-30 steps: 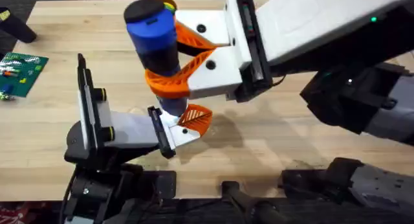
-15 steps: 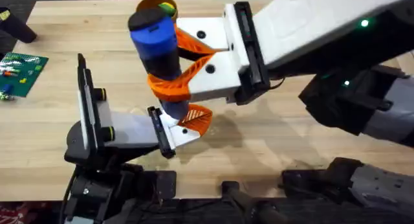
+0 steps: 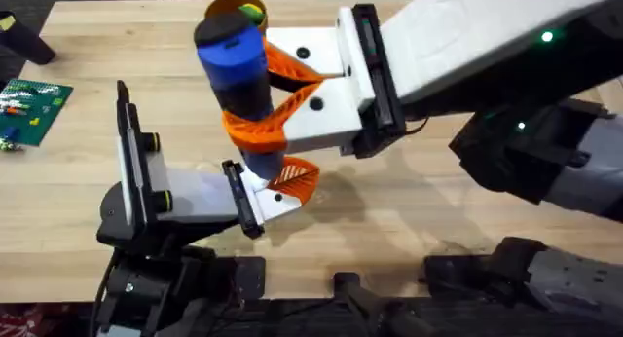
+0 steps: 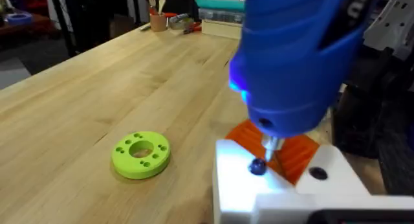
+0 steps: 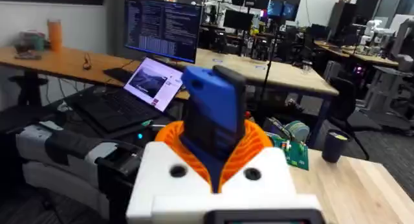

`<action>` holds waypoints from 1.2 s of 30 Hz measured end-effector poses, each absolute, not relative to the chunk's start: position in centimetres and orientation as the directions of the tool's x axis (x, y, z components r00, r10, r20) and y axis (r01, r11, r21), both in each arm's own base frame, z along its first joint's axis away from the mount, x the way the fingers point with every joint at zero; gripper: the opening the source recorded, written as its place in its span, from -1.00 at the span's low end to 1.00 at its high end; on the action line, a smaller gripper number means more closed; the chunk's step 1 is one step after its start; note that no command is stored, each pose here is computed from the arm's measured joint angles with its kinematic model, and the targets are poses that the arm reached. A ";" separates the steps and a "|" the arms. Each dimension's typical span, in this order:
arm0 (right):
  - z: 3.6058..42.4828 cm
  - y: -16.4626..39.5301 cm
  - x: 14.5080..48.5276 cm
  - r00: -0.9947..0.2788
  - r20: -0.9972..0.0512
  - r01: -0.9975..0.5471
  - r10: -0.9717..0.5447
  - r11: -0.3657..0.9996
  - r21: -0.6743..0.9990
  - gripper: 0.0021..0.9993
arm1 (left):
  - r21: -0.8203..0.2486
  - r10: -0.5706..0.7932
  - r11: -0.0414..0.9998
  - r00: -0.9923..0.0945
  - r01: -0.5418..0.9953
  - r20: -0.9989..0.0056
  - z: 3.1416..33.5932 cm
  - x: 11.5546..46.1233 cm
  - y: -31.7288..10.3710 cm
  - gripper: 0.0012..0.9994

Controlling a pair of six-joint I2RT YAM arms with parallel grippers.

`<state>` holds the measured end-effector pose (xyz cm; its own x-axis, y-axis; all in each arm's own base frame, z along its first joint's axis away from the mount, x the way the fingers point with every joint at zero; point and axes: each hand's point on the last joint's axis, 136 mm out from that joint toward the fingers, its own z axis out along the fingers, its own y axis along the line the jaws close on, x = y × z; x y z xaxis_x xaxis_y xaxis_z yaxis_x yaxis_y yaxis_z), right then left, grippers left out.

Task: Pick up the gripper from the table and insert it into the empty holder that is missing its gripper. Then pick up a screw, insert it into the mounting hole, and use the screwdriver to tighten it. Finally, clean up the table by picking up the vegetable and placing it into the bucket.

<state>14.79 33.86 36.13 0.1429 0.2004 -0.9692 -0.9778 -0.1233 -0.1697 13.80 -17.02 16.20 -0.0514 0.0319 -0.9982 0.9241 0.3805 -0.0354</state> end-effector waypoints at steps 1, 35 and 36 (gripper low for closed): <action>36.1 33.9 14.8 0.143 -0.969 -0.978 0.200 -0.123 -0.170 -0.92 | -0.035 0.032 0.381 -0.051 0.924 -0.998 16.2 13.8 -17.0 -0.98; 35.9 34.1 15.1 0.163 -0.965 -0.975 0.204 -0.116 -0.189 -0.92 | -0.035 0.032 0.381 -0.051 0.924 -0.998 16.2 13.8 -17.0 -0.98; 35.8 34.1 15.1 0.162 -0.965 -0.975 0.204 -0.116 -0.188 -0.92 | -0.035 0.032 0.381 -0.051 0.924 -0.998 16.2 13.8 -17.0 -0.98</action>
